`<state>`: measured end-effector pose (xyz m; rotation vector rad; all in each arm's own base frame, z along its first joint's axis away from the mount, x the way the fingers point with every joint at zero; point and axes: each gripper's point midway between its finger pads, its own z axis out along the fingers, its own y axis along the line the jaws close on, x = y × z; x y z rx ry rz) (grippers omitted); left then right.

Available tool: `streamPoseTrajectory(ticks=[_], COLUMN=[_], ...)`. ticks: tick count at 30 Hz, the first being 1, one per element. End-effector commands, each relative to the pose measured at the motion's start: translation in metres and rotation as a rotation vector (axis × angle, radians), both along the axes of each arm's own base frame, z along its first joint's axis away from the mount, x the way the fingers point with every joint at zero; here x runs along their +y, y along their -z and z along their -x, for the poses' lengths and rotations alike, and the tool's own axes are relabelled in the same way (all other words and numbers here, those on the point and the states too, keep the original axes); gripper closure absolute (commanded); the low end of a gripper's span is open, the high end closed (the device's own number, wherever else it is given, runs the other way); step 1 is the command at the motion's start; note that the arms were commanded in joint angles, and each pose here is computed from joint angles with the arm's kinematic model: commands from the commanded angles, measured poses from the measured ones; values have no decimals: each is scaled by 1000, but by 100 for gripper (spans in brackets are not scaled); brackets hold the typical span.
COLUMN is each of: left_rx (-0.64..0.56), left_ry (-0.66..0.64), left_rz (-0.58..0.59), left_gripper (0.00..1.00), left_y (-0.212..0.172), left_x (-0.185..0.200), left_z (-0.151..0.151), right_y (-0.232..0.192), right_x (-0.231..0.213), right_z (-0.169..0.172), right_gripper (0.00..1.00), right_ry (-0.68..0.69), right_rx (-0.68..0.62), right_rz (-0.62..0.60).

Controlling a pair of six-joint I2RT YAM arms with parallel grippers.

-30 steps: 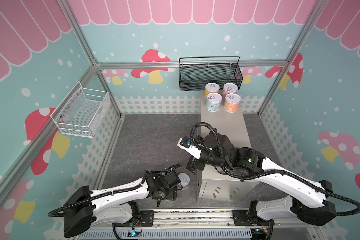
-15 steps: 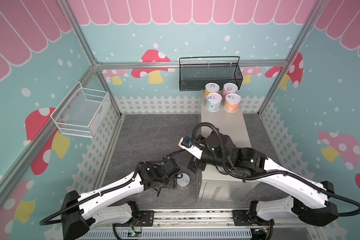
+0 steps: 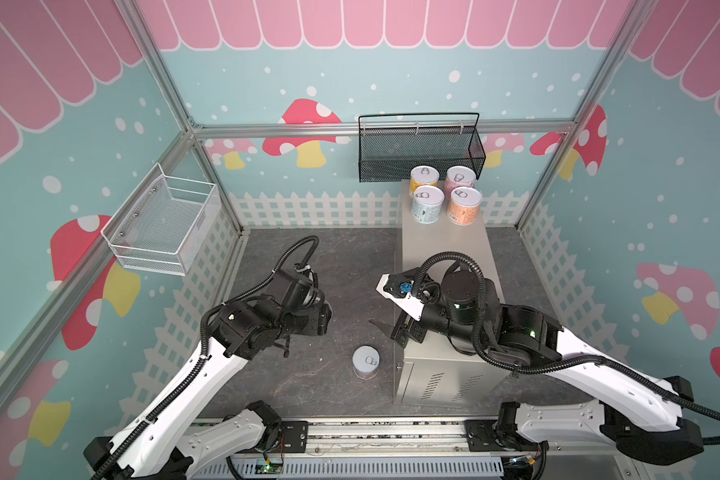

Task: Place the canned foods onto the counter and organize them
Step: 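Lift the green can with the left gripper while the right gripper reaches for it, then grasp the green can with the right gripper while the left gripper releases it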

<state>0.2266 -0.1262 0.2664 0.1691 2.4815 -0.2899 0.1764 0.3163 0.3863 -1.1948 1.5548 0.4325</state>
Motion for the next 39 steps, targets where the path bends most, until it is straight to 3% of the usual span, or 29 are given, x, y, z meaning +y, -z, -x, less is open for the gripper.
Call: streamPoseTrajectory(ticks=[1, 6, 18, 28, 39], left_rx=[-102, -176, -233, -215, -207], left_ry=[137, 239, 446, 582, 677], left_rz=[61, 180, 415, 505, 561], left_gripper=[44, 44, 47, 48, 49], left_y=[-39, -79, -135, -143, -151], left_x=[-18, -36, -60, -76, -86], left_z=[-10, -18, -22, -2, 16], right_y=[7, 8, 12, 5, -6], right_x=[-2, 1, 7, 19, 36], right_z=[-1, -7, -16, -37, -40], right_gripper=[1, 0, 0, 0, 0], right_ry=[-12, 3, 20, 82, 43], right_rx=[-36, -52, -90, -165, -199], right_rz=[43, 75, 119, 142, 124])
